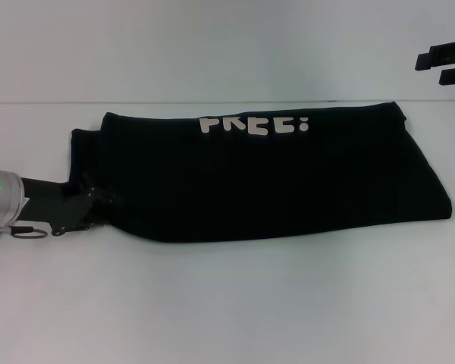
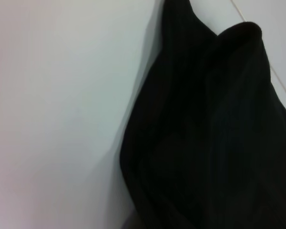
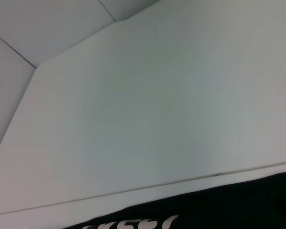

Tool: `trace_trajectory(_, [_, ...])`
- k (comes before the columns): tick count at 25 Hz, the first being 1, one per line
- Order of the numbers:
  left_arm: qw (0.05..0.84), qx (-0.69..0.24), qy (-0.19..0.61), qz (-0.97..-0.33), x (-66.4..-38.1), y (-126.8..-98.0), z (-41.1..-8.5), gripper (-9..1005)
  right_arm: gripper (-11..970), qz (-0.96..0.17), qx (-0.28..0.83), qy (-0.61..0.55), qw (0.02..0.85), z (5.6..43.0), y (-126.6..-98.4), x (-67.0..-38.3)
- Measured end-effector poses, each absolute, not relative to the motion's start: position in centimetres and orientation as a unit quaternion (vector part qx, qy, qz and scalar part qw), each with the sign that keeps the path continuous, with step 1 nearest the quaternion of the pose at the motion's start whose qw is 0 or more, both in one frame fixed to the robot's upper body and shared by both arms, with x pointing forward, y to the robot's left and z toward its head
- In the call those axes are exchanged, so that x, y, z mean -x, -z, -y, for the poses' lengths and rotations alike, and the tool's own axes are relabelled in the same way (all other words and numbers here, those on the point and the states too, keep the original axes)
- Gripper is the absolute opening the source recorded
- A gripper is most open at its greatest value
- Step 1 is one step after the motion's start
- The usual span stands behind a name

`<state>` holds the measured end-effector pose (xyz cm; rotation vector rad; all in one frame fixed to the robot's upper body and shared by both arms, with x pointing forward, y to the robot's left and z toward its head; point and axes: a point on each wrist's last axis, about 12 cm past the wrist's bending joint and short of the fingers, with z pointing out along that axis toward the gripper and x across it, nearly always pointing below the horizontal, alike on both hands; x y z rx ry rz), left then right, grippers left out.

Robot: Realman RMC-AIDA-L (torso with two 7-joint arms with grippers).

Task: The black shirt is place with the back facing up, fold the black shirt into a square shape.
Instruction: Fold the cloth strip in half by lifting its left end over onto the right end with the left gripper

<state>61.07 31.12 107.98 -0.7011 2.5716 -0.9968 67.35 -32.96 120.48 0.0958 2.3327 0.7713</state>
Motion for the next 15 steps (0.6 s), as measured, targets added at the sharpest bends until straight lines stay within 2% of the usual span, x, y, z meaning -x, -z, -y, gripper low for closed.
trace_trajectory(1, [0.147,0.243,0.345,-0.894,-61.07,-107.97,-31.1,570,628,-0.894,-0.037,-0.295,0.335,33.01,-120.48,-67.33])
trace_trajectory(4, [0.146,0.246,0.345,-0.894,-60.97,-107.86,-31.19,338,628,-0.894,-0.037,-0.295,0.335,33.12,-120.47,-67.3])
trace_trajectory(9, [0.146,0.247,0.345,-0.894,-60.85,-107.76,-31.26,111,628,-0.895,-0.037,-0.295,0.334,33.15,-120.45,-67.25])
trace_trajectory(15, [0.146,0.239,0.347,-0.895,-60.62,-107.59,-31.26,64,628,-0.895,-0.037,-0.295,0.332,33.24,-120.42,-67.18])
